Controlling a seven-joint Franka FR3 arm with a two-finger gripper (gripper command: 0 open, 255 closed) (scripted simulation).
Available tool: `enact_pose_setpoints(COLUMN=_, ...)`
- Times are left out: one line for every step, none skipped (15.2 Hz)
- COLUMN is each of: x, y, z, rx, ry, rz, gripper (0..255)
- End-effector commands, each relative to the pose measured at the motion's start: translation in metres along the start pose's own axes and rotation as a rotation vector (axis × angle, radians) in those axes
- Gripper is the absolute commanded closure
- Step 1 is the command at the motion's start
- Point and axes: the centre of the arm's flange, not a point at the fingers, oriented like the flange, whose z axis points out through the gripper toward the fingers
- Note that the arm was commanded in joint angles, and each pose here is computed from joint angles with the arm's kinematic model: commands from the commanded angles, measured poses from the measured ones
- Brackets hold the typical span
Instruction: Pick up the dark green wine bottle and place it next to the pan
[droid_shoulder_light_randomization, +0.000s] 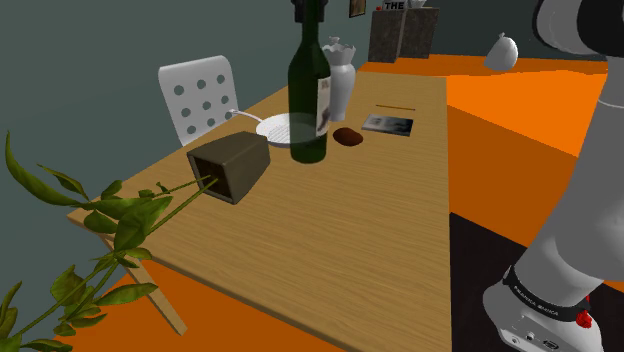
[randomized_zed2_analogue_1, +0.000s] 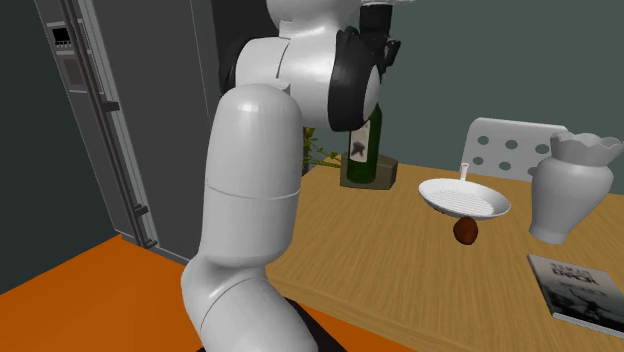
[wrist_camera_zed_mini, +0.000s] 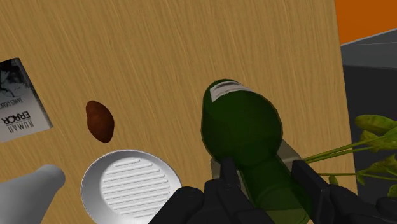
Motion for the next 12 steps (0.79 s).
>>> enact_pose_setpoints(x=0.008, y=0.027, z=-0.002, rx=0.0, ry=0.0, rz=-0.002, gripper=255)
enact_pose_setpoints(x=0.012, y=0.04, z=-0.002, rx=0.0, ry=0.0, rz=-0.002, gripper=255)
enact_pose_setpoints(x=0.016, y=0.052, z=-0.002, rx=0.0, ry=0.0, rz=-0.002, gripper=255)
enact_pose_setpoints(x=0.02, y=0.065, z=-0.003, rx=0.0, ry=0.0, rz=-0.002, gripper=255)
enact_pose_setpoints(x=0.025, y=0.077, z=-0.003, rx=0.0, ry=0.0, rz=-0.002, gripper=255)
enact_pose_setpoints(x=0.029, y=0.09, z=-0.004, rx=0.0, ry=0.0, rz=-0.002, gripper=255)
enact_pose_setpoints(x=0.033, y=0.102, z=-0.004, rx=0.0, ry=0.0, rz=-0.002, gripper=255)
enact_pose_setpoints(x=0.037, y=0.115, z=-0.004, rx=0.0, ry=0.0, rz=-0.002, gripper=255)
enact_pose_setpoints(x=0.041, y=0.126, z=-0.005, rx=0.0, ry=0.0, rz=-0.002, gripper=255)
enact_pose_setpoints(x=0.041, y=0.127, z=0.001, rx=0.0, ry=0.0, rz=-0.002, gripper=255)
enact_pose_setpoints(x=0.04, y=0.127, z=0.006, rx=0.0, ry=0.0, rz=-0.002, gripper=255)
enact_pose_setpoints(x=0.04, y=0.127, z=0.011, rx=0.0, ry=0.0, rz=-0.002, gripper=255)
